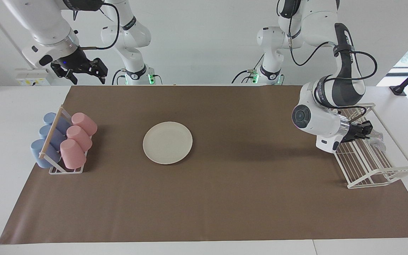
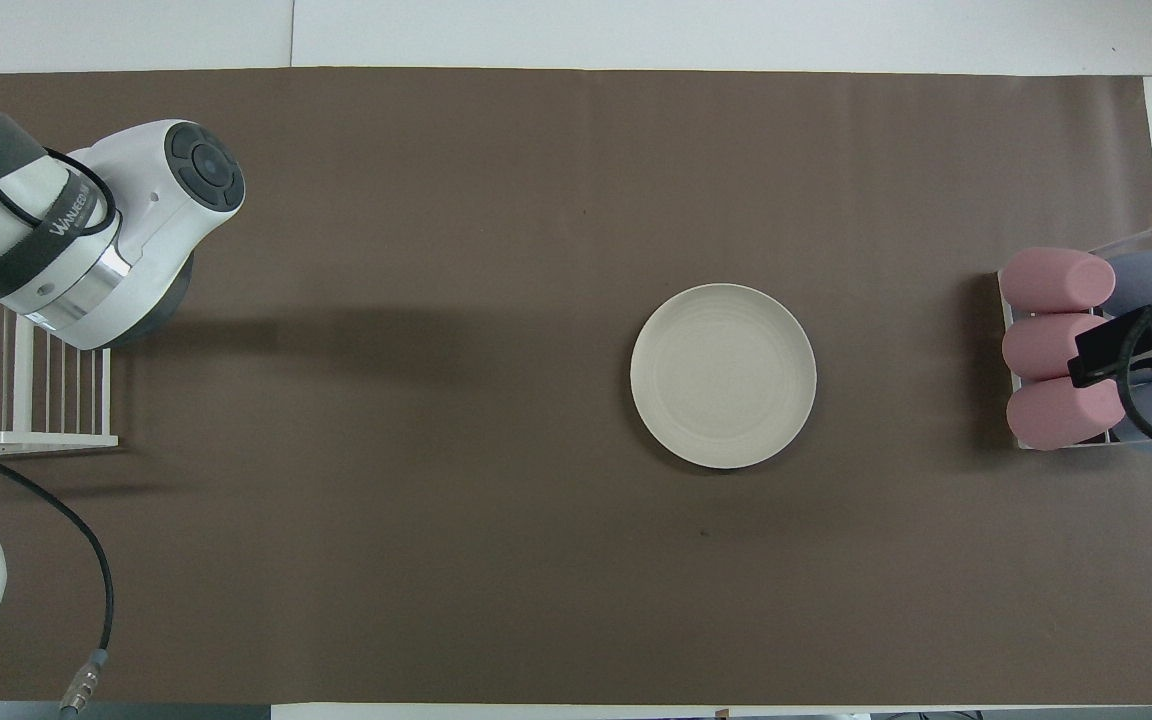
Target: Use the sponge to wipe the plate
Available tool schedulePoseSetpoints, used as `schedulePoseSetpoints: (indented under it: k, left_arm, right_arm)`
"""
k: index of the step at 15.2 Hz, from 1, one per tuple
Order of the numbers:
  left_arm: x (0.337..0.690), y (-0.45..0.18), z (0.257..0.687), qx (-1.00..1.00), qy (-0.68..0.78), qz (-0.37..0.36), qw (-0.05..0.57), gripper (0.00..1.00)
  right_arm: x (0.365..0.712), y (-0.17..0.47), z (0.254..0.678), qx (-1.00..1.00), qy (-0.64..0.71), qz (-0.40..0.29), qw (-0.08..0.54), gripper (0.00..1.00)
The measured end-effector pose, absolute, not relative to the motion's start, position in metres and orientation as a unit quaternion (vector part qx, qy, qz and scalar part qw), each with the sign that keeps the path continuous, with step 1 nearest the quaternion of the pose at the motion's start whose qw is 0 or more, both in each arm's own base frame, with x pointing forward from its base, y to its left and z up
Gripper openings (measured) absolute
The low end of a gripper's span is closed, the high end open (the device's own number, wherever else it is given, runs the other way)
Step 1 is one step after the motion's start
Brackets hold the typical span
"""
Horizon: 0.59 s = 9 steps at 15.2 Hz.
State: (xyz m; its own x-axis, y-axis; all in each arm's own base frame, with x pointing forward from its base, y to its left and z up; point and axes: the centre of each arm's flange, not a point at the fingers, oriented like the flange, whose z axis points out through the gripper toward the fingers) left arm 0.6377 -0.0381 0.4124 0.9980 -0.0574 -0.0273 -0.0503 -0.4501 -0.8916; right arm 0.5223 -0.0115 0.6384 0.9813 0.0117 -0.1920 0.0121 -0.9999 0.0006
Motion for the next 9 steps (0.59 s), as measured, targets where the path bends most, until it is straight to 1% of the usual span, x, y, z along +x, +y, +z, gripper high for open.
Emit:
schedulePoseSetpoints:
  k: [5, 9]
  left_arm:
    - [0.633, -0.046, 0.396, -0.857, 0.024, -0.016, 0.514, 0.04]
    - [0.631, -0.048, 0.387, -0.860, 0.022, -0.024, 0.510, 0.04]
  right_arm:
    - [0.525, -0.006, 0.640, 0.996, 0.011, -0.086, 0.002, 1.00]
    - [0.525, 0.011, 0.652, 0.997, 0.024, -0.073, 0.003, 1.00]
